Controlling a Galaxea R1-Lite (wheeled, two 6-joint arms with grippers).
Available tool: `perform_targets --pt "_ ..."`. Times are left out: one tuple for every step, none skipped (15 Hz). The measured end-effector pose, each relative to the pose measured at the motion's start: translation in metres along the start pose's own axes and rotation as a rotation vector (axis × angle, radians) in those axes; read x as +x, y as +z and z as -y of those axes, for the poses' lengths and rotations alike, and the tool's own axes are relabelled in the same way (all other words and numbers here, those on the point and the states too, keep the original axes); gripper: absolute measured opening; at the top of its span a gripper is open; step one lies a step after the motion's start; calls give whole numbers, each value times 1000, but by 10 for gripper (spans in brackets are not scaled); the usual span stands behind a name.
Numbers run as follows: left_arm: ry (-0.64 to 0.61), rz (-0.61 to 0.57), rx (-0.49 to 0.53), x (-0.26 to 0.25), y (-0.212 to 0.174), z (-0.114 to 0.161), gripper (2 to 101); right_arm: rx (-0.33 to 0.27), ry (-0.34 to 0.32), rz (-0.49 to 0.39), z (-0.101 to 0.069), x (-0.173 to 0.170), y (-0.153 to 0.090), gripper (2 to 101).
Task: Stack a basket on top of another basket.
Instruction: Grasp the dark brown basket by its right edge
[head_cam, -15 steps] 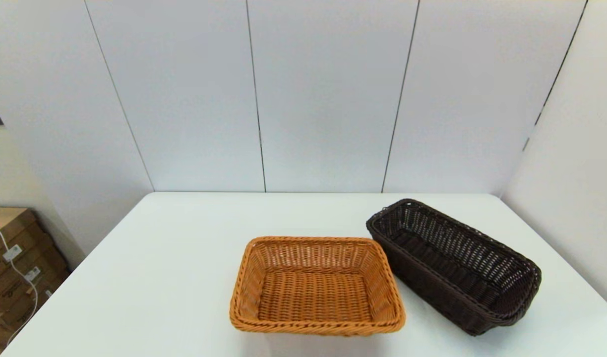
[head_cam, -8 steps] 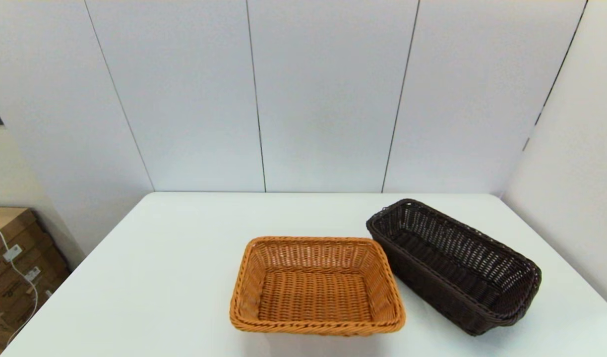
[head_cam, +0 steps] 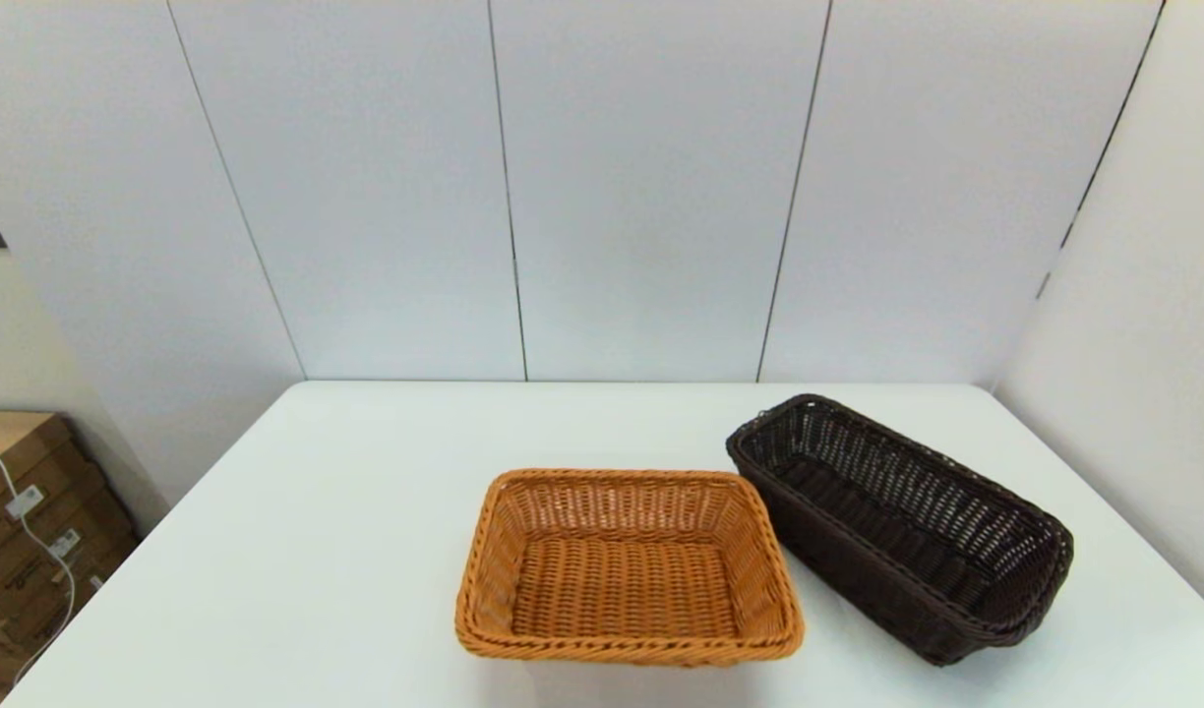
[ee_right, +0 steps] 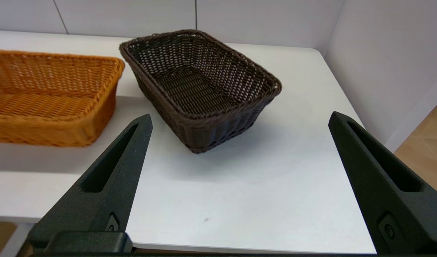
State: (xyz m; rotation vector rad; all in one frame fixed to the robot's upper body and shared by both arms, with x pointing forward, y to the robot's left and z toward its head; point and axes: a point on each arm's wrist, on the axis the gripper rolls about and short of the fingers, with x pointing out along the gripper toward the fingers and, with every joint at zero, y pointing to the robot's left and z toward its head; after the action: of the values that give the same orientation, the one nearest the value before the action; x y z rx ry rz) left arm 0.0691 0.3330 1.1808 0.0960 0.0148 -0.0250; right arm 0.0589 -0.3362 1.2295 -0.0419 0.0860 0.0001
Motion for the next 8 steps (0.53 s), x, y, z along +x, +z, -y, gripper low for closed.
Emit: perform_targets --pt "-1 0 0 0 0 0 978 3 -4 -21 0 2 14 980" --pt "-1 1 1 0 0 0 978 5 -9 -46 1 6 28 980" --pt "-1 1 0 0 0 0 978 9 -17 -85 2 12 44 980" --pt "-1 1 0 0 0 0 978 12 -24 -131 2 20 61 980" --pt "-1 1 0 0 0 0 978 18 -29 -182 4 30 79 980" --pt "-1 1 0 0 0 0 978 30 -34 -258 5 42 95 980" --pt "-1 1 0 0 0 0 978 52 -37 -336 6 56 112 980" --pt "-1 1 0 0 0 0 978 84 -43 -419 8 72 125 980"
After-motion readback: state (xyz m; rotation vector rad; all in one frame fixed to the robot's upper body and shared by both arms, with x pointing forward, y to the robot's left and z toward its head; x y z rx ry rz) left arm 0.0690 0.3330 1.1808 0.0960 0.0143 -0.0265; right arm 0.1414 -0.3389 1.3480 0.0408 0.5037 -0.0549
